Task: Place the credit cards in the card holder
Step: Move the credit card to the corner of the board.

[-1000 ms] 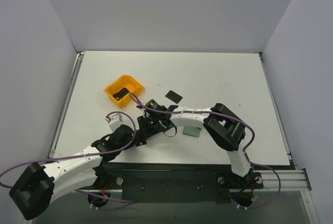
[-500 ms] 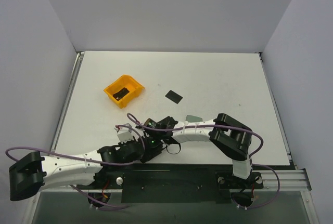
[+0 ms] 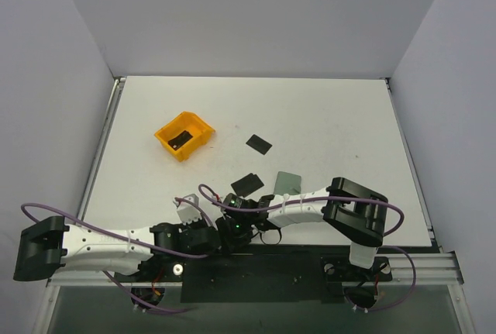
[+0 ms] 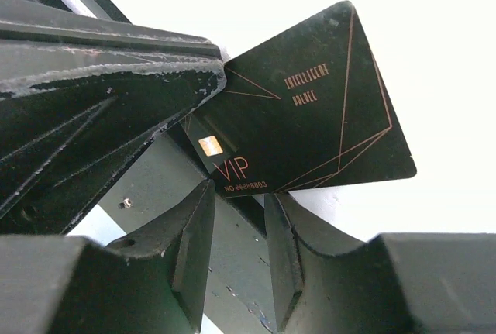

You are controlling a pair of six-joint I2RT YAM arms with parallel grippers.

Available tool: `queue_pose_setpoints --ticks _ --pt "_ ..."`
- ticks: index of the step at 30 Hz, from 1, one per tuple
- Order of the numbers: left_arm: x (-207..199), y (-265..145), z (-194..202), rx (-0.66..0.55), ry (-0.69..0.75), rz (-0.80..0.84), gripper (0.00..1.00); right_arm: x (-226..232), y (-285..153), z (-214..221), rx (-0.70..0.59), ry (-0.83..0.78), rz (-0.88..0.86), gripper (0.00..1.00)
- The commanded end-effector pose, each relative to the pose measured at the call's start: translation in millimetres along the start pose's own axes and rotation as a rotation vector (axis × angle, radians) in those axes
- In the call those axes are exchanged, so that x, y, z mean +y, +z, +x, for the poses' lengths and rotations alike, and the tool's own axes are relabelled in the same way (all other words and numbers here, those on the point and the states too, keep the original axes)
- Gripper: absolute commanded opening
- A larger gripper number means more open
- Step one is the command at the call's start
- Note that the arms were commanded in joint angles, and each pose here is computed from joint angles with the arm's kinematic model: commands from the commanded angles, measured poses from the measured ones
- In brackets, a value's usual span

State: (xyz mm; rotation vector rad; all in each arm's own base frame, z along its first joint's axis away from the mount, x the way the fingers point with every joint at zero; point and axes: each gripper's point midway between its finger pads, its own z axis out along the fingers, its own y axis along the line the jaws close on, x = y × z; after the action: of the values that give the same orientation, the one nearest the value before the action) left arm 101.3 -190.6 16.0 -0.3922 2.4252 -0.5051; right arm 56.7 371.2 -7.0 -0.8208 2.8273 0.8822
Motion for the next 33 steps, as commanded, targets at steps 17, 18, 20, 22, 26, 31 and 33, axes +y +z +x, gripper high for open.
queue_pose_setpoints --ticks 17,18,20,22,26,31,33 --pt "24 -12 -3 0.012 0.008 -0.119 0.00 -39 -44 -36 -0.194 -0.001 0.163 0.38" --pt "25 -12 -3 0.014 0.015 -0.125 0.00 -39 -46 -38 -0.199 0.001 0.163 0.38" --pt "25 -13 -3 0.015 0.017 -0.130 0.00 -40 -50 -42 -0.215 -0.001 0.167 0.38" --pt "27 -16 -6 0.012 0.014 -0.143 0.00 -44 -53 -44 -0.228 0.005 0.173 0.38" --pt "32 -26 -17 -0.013 0.000 -0.175 0.00 -55 -61 -41 -0.221 0.023 0.197 0.39" --pt "18 -40 -38 -0.063 -0.005 -0.133 0.00 -64 -77 -45 -0.263 0.025 0.241 0.42" --pt "10 -45 -46 -0.087 0.022 -0.120 0.02 -70 -80 -48 -0.283 0.040 0.251 0.45"
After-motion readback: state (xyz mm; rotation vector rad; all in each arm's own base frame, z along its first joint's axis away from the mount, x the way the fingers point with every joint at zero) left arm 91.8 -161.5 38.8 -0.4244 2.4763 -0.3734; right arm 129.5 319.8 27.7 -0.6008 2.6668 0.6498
